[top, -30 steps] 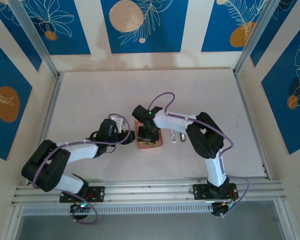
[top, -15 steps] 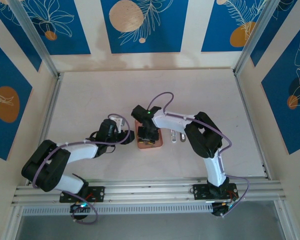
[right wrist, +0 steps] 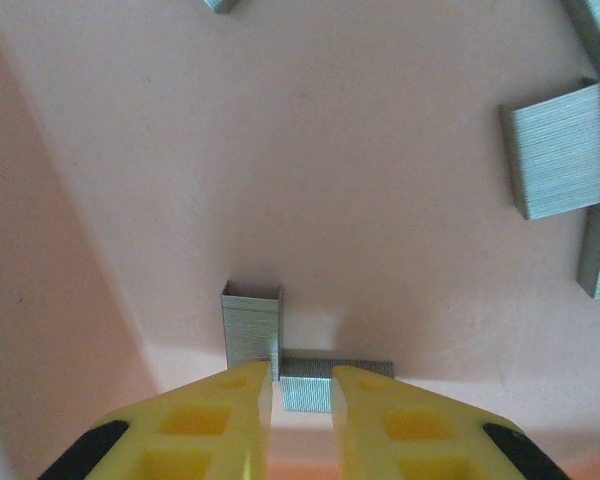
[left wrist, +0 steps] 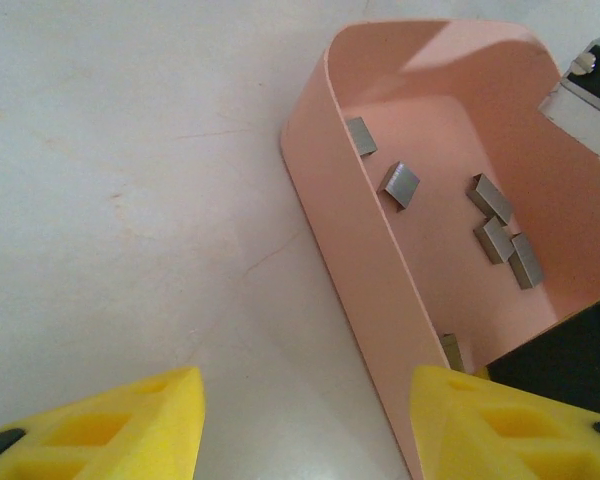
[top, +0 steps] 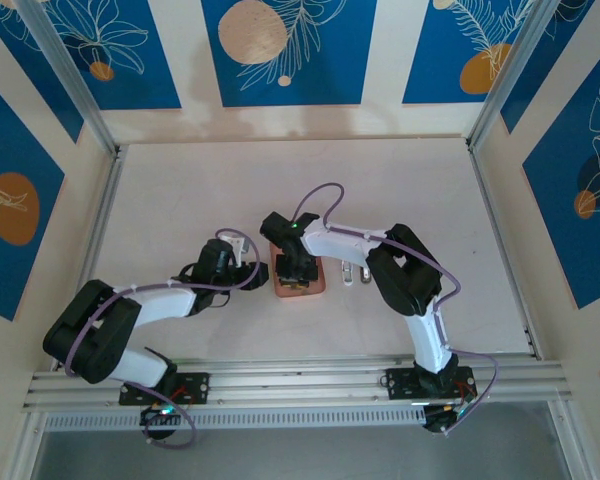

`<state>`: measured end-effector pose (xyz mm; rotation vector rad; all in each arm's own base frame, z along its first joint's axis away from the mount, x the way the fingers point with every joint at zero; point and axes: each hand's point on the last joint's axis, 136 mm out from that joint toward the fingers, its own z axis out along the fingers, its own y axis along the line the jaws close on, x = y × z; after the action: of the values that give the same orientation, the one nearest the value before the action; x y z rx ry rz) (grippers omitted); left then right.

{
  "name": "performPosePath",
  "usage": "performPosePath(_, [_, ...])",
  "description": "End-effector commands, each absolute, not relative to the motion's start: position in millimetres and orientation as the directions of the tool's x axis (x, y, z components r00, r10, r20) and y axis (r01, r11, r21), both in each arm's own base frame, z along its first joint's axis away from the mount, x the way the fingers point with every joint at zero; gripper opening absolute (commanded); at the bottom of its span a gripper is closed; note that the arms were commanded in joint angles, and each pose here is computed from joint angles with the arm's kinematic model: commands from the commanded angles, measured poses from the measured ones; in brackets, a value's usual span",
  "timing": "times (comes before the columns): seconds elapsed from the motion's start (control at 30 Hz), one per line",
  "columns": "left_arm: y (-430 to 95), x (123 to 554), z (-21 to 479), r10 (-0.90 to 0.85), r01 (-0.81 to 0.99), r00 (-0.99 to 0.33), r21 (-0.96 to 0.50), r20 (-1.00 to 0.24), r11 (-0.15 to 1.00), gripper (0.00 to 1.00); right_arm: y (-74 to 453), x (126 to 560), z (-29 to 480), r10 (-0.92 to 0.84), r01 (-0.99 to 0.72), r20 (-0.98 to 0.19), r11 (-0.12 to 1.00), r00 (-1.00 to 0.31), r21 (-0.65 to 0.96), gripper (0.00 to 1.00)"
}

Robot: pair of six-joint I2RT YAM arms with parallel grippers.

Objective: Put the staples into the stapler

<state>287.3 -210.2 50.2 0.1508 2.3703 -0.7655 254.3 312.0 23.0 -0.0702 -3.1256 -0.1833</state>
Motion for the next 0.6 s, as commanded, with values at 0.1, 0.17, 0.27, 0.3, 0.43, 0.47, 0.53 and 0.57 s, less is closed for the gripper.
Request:
performPosePath(0.1, [-208.4,285.1,47.4,-0.084,0.274,-0.795,-0.479,-0.601,0.834,0.56,316.8,274.6,35.5,-0.003,-0.019,-0.129,0.992,-0.992,0.122,0.26])
performPosePath(0.17, [-208.4,285.0,47.4,-0.085,0.273,-0.796,-0.48,-0.6,0.834,0.56,319.7,277.0,44.4,-0.009,-0.032,-0.158,0.989,-0.987,0.146,0.28])
performPosePath(0.27, [-209.2,285.6,48.6,-0.091,0.271,-0.795,-0.486,-0.599,0.831,0.56,321.8,278.7,50.7,-0.019,-0.049,-0.179,0.985,-0.984,0.165,0.31])
performPosePath(0.3, [-209.1,285.6,48.5,-0.092,0.269,-0.796,-0.486,-0.598,0.831,0.56,322.4,279.2,51.1,-0.021,-0.051,-0.18,0.985,-0.983,0.166,0.32])
performPosePath(0.43, [-208.3,285.9,48.8,-0.097,0.26,-0.798,-0.486,-0.595,0.834,0.56,324.2,279.4,45.6,-0.031,-0.056,-0.164,0.986,-0.986,0.155,0.33])
performPosePath(0.47, [-207.6,286.4,49.0,-0.1,0.257,-0.797,-0.485,-0.595,0.836,0.56,324.9,278.8,42.0,-0.037,-0.06,-0.152,0.987,-0.988,0.149,0.33])
performPosePath(0.53, [-207.3,286.6,49.2,-0.099,0.256,-0.798,-0.482,-0.595,0.838,0.56,325.9,276.7,36.0,-0.047,-0.066,-0.134,0.988,-0.99,0.138,0.34])
performPosePath(0.57, [-207.1,286.2,48.7,-0.097,0.255,-0.799,-0.481,-0.594,0.839,0.56,326.1,275.7,33.4,-0.047,-0.064,-0.125,0.989,-0.991,0.134,0.34])
